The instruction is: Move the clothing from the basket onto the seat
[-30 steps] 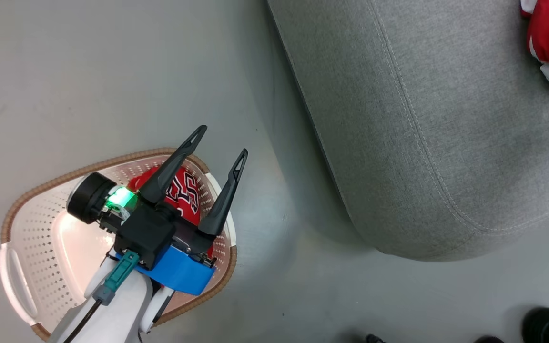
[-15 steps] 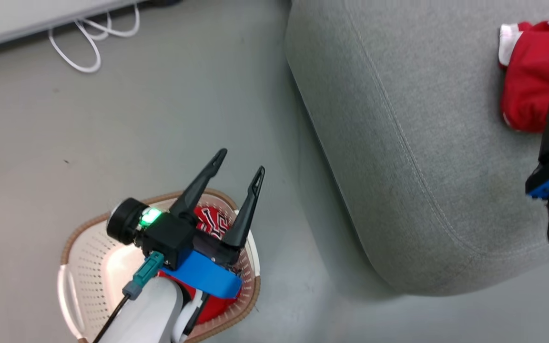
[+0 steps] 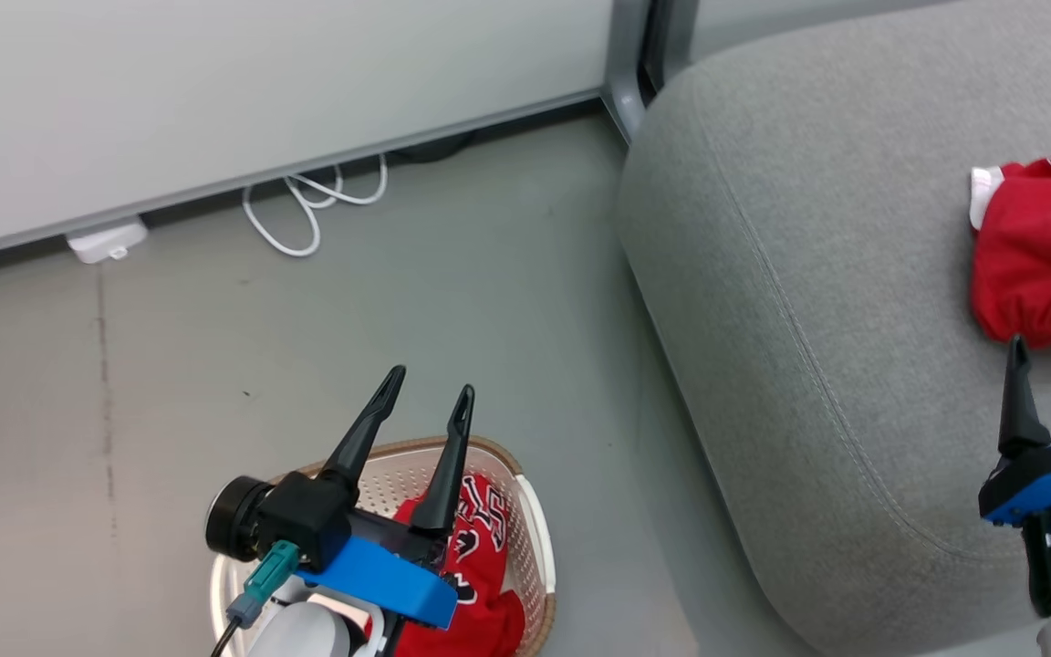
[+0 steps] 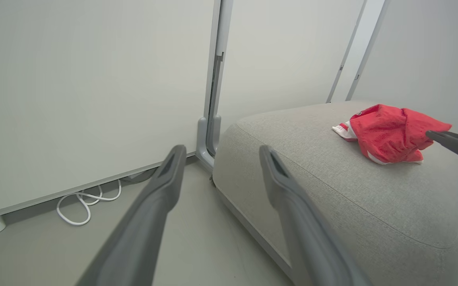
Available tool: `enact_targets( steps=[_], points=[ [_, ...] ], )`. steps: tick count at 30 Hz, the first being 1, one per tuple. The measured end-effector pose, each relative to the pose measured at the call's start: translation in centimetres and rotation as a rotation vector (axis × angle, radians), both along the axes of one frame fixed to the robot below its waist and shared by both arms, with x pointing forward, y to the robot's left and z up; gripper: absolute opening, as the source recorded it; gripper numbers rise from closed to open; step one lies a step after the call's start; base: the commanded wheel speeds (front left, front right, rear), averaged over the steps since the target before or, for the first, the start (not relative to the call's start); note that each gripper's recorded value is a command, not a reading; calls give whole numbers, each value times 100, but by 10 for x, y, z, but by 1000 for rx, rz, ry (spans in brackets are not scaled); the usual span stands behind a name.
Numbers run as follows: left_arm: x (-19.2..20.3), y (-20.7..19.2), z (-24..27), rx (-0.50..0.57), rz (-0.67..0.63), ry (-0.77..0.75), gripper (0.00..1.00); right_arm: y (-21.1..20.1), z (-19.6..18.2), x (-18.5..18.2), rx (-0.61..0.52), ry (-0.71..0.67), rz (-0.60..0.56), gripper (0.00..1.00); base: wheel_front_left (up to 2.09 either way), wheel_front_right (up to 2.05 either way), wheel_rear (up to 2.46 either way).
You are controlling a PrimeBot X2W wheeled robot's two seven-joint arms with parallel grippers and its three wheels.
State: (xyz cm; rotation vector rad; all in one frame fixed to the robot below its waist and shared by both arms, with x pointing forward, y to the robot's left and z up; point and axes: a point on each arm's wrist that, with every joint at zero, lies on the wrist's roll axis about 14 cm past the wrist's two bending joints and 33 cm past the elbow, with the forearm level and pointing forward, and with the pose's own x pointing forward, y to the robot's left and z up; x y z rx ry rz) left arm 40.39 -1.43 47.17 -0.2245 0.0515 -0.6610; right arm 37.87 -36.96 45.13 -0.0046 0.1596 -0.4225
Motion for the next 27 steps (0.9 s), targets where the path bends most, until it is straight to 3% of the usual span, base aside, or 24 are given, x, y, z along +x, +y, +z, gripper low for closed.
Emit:
enact_targets(
  steps=[12, 27],
  points=[
    [-13, 62, 3, 11, 214, 17, 100, 74, 30, -2, -4, -142, 169, 100, 0, 0, 0],
    [-33, 144, -4, 60, 460, 44, 100, 164, 56, 7, -34, -159, 426, 100, 0, 0, 0]
  ],
)
